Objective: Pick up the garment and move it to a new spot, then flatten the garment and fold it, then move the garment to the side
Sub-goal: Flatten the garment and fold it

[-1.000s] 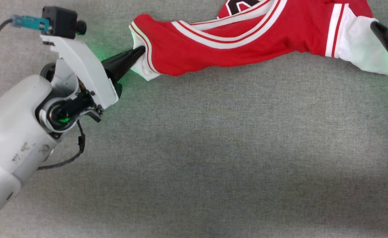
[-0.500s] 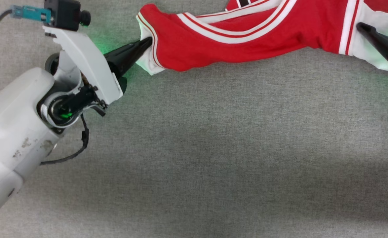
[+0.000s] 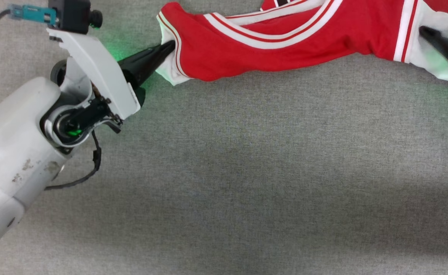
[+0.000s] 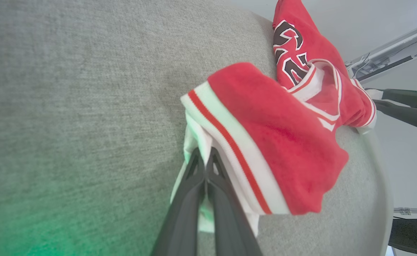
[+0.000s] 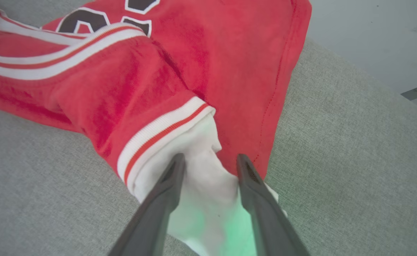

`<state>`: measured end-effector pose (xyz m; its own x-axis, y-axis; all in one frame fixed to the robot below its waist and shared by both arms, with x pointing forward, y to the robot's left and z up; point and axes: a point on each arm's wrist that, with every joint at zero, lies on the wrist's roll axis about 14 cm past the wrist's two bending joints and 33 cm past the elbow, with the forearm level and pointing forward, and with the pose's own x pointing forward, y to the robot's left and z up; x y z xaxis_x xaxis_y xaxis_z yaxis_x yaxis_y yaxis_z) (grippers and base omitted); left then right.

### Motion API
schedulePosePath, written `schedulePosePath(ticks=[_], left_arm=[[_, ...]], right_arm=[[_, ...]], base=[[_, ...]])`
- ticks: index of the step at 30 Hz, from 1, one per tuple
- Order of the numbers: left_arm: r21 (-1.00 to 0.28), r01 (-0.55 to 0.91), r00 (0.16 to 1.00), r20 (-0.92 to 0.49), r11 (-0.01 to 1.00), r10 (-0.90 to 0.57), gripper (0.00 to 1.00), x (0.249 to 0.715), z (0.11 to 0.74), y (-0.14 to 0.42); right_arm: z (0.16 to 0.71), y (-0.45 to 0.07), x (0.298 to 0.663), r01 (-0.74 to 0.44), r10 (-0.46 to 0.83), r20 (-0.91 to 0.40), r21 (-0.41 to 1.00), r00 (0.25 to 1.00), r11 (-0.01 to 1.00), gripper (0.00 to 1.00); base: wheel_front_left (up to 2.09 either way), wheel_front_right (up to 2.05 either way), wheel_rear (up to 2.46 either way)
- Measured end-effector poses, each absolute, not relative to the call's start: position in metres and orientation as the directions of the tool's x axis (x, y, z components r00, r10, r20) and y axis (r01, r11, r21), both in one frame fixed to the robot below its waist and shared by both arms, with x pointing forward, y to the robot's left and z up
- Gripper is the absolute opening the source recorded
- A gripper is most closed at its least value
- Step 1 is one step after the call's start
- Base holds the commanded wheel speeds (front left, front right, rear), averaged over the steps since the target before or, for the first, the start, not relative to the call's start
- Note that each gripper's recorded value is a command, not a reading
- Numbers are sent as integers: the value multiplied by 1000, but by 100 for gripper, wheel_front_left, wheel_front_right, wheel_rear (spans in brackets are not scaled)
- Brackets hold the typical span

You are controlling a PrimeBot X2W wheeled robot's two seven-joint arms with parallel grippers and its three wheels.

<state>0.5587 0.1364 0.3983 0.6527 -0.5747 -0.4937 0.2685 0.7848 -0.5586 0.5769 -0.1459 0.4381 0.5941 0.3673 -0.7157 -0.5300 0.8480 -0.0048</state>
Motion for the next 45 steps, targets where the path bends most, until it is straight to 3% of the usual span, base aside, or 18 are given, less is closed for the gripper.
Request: schedulePosePath(ticks=[8,14,20,27,31,37,41,45], left_arm=[[-561,269,661,-484,783,-573,0,561,402,137],[-580,262,726,-407,771,-554,0,573,431,144],[-570,246,839,-279,784,-467,0,615,484,164],[-563,231,955,-26,794,-296,0,691,584,185],[-516,234,972,138,824,-190,0,716,651,198],[-448,344,894,425,826,-142,0,718,760,189],[-457,365,895,411,811,-171,0,714,757,179],[-493,338,930,305,802,-205,0,712,712,181]], right_arm=[[442,-144,578,-529,379,-697,0,609,849,0],[470,-155,593,-467,372,-597,-5,711,884,0],[504,-159,632,-352,331,-418,28,846,935,0],[589,-173,700,-185,190,-58,79,980,980,0],[663,-189,720,-110,87,184,116,979,987,0],[742,-211,722,-39,-23,410,142,912,989,0],[741,-205,726,-39,-10,389,119,921,992,0],[718,-192,734,-66,36,327,81,944,995,0]], base=[[0,0,0],[0,0,0],[0,0,0],[0,0,0],[0,0,0],[0,0,0],[0,0,0],[0,0,0]])
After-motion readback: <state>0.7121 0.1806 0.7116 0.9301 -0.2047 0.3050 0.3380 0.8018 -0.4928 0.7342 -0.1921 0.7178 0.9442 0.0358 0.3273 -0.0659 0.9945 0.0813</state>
